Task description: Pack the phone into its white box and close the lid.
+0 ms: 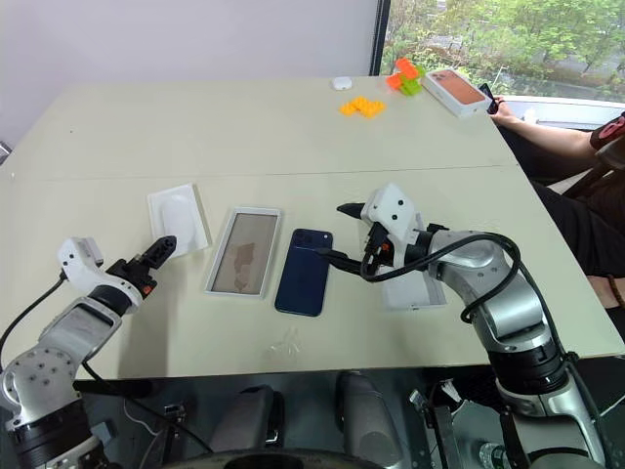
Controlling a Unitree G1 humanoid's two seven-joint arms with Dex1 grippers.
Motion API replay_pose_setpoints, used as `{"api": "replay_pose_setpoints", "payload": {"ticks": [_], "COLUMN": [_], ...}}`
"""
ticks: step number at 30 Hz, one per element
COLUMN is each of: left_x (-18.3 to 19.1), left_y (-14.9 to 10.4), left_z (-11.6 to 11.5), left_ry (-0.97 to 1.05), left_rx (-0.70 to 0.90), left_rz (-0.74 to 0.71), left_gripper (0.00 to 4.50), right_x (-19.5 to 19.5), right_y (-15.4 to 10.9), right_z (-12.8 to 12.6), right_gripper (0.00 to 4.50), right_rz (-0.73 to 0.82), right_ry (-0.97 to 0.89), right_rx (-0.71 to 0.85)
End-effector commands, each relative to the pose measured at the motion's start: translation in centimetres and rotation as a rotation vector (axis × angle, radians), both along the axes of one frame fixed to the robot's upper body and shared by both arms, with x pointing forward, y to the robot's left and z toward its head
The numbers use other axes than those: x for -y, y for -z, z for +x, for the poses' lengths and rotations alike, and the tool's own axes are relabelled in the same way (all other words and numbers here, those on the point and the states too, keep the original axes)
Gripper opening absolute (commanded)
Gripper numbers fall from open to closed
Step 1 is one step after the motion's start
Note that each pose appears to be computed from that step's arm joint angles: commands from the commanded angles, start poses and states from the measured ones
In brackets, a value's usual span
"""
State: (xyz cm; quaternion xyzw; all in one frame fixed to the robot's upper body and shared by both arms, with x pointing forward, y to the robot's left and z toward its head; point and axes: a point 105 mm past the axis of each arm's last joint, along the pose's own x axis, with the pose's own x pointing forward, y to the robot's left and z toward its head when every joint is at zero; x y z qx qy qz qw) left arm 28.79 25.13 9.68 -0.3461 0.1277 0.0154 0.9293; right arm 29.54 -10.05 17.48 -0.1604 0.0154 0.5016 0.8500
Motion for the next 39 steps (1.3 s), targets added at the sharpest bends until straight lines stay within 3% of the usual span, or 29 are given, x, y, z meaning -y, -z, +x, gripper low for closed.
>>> {"api": "replay_pose_setpoints", "payload": {"ticks": [1, 8, 18, 25, 29, 33, 39], "left_x": [1.3, 0.9, -1.0, -0.7, 2.0, 5.6, 7.6], "left_y": [1.4, 0.7, -2.5, -5.7, -5.9, -4.6, -3.7], "left_z": [-0.2, -0.3, -1.2, -3.2, -4.8, -6.1, -6.0], "left_ry": [0.046, 0.011, -0.083, 0.006, 0.189, 0.374, 0.463], "left_rx": [-0.061, -0.018, 0.150, 0.289, 0.239, 0.118, 0.025], "left_rz": [-0.049, -0.110, -0.255, -0.332, -0.316, -0.273, -0.223], "left_gripper": [3.64, 0.02, 0.02, 0.02, 0.02, 0.02, 0.02], "right_x": [-0.4, -0.6, -1.1, -1.1, -1.1, -1.3, -1.3], "right_y": [-1.3, -1.0, -0.9, -0.9, -0.8, -0.6, -0.6], "right_z": [-0.5, -0.6, -0.6, -0.7, -0.6, -0.6, -0.6], "right_gripper": [4.50, 4.50, 4.50, 4.50, 4.50, 4.50, 4.50], "right_rz": [0.009, 0.004, 0.007, 0.004, 0.001, -0.003, -0.006], "right_ry": [-0.022, -0.029, -0.051, -0.057, -0.059, -0.065, -0.066], "right_rx": [0.050, 0.042, 0.036, 0.034, 0.031, 0.027, 0.029]}}
